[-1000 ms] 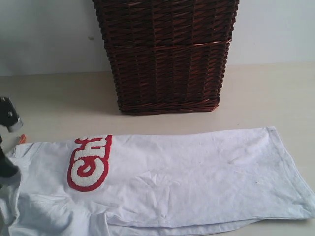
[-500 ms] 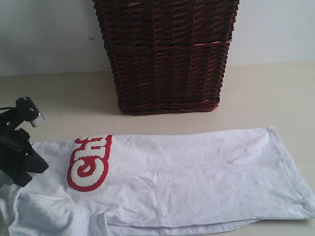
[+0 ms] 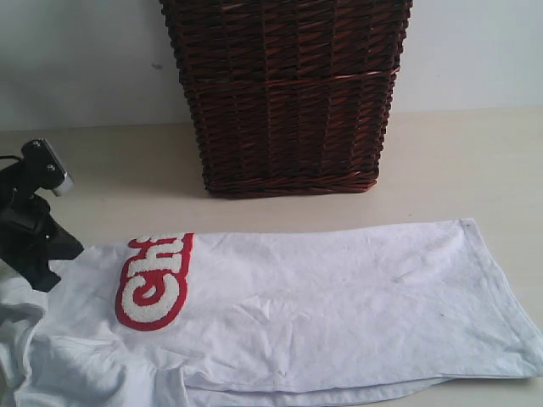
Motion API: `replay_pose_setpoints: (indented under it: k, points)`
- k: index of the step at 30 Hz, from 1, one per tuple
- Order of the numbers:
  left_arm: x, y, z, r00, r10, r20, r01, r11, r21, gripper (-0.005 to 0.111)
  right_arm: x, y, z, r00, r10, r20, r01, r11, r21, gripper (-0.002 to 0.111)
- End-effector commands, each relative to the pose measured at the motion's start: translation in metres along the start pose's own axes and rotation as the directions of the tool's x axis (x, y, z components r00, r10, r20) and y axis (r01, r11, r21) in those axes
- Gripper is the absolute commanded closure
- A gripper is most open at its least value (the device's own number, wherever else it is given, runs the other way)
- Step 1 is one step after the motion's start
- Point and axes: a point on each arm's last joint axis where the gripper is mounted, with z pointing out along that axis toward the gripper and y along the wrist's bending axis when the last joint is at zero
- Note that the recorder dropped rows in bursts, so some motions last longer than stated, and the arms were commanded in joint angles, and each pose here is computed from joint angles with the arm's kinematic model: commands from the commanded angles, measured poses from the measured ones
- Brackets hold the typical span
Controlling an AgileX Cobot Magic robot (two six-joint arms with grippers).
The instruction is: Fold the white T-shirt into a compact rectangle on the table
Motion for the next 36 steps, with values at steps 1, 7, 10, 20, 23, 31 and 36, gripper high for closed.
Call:
replay_pose_setpoints:
  k: [1,7,10,20,23,31,36]
  points:
    - [0.006,0.008,0.024,1.0,0.007,-0.018,-0.007,1.0,0.027,0.107,0.001,-0.001,0.0,1.0,-0.008,0.011,0.008,1.0,0.008,0.108]
    - [0.024,0.003,0.053,0.996,0.066,-0.065,-0.059,0.993,0.1,0.107,0.001,-0.001,0.0,1.0,-0.008,0.011,0.008,1.0,0.008,0.108]
    - [0.031,0.007,0.068,0.994,0.073,-0.078,-0.068,0.996,0.065,0.107,0.001,-0.001,0.0,1.0,-0.008,0.011,0.008,1.0,0.008,0.108]
    - [0.008,0.051,0.084,1.0,-0.029,-0.01,0.028,0.996,-0.09,0.107,0.001,-0.001,0.0,1.0,-0.008,0.011,0.008,1.0,0.008,0.108]
    - [-0.005,0.055,0.07,0.989,-0.137,0.047,0.141,0.985,-0.102,0.107,0.001,-0.001,0.0,1.0,-0.008,0.011,0.008,1.0,0.008,0.108]
    - [-0.016,0.008,-0.012,0.993,-0.048,0.112,0.004,0.931,0.364,0.107,0.001,-0.001,0.0,1.0,-0.008,0.011,0.008,1.0,0.008,0.108]
    - [0.032,-0.018,0.013,0.998,0.05,-0.045,-0.031,0.937,0.347,0.107,0.001,-0.001,0.0,1.0,-0.008,0.011,0.008,1.0,0.008,0.108]
